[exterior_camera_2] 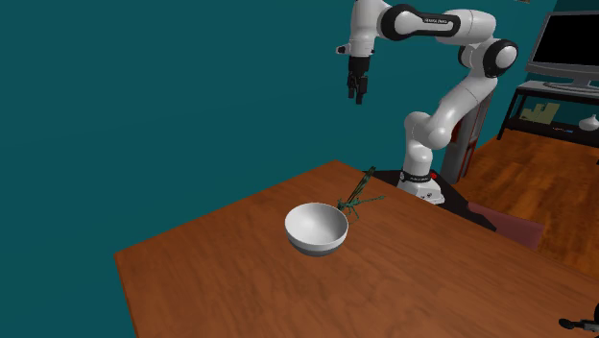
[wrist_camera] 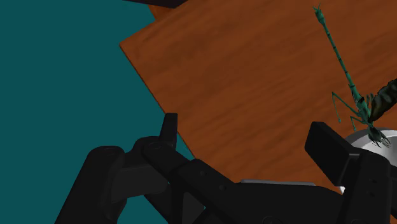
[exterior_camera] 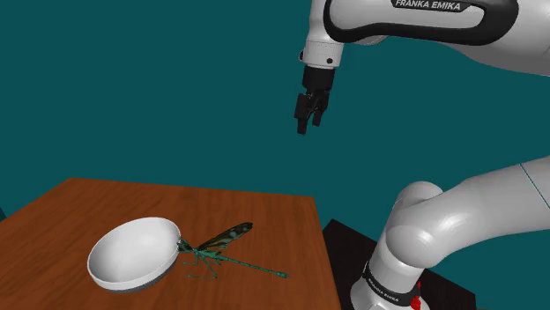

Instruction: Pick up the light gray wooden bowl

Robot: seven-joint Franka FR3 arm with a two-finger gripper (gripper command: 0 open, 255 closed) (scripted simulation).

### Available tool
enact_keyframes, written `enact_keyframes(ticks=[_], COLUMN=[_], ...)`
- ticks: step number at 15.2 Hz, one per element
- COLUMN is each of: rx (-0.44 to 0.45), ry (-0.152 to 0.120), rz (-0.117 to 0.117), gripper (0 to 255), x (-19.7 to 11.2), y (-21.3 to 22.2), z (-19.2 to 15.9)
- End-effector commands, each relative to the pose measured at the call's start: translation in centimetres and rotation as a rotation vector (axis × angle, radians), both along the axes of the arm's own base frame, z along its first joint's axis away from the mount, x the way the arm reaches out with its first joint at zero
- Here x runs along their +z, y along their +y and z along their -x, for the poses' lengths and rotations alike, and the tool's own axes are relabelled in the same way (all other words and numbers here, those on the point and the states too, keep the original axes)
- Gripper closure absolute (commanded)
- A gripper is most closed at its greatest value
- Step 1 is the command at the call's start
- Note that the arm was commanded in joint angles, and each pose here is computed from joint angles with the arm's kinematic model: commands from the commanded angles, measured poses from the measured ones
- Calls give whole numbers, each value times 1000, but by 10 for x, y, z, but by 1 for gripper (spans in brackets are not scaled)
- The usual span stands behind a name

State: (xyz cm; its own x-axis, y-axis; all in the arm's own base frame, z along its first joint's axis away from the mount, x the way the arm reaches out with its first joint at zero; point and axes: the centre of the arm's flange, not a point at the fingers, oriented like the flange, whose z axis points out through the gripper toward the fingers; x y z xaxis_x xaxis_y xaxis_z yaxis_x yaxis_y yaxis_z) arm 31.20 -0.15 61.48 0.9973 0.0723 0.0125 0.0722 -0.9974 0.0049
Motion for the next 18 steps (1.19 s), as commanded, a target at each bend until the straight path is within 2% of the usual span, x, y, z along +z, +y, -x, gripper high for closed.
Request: enact_keyframes(ticks=[1,18], rx=[0,-7], ry=[0,-7], rz=[0,-58], gripper=[0,0], x=[0,-125], y=[0,151], z=[0,-95])
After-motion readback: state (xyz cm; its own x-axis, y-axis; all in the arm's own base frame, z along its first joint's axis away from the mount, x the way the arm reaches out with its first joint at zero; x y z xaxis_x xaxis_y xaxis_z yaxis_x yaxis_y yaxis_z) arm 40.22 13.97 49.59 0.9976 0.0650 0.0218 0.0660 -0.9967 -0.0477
